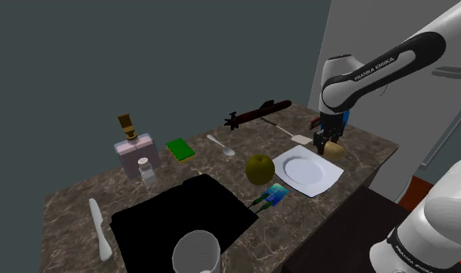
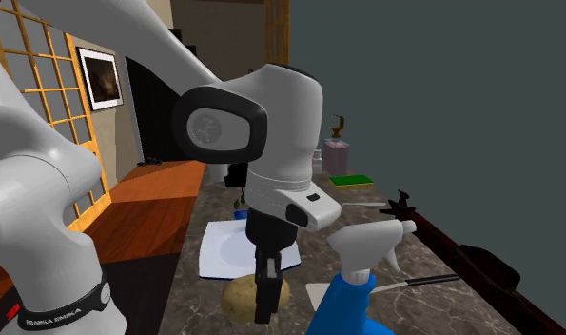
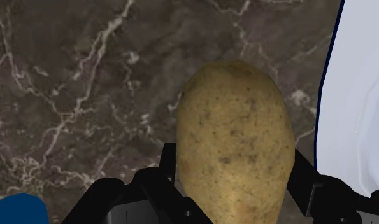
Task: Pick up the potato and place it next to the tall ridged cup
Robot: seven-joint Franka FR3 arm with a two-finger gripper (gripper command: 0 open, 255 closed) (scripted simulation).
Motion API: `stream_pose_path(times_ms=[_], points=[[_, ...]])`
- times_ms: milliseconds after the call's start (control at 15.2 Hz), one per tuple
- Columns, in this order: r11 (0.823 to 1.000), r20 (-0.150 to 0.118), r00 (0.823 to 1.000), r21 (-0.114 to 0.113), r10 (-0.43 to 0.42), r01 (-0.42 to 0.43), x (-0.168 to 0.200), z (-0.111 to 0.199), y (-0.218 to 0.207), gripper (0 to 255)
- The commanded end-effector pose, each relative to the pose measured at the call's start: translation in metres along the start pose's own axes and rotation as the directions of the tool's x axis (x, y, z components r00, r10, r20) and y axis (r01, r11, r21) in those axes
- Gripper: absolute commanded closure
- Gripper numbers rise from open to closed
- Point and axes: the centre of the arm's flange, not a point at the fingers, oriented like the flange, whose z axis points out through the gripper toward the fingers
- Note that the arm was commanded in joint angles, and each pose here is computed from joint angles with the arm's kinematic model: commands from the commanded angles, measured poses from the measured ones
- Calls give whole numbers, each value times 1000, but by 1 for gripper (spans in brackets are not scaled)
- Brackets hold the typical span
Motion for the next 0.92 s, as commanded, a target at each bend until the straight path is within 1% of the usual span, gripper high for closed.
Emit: stream_pose_path(times_ms=[0, 132, 858], points=[[1000, 0, 1000, 0, 0, 0, 0, 0, 0, 255], [1000, 0, 1000, 0, 0, 0, 0, 0, 0, 255], [1000, 0, 1000, 0, 0, 0, -8, -57, 2, 255]])
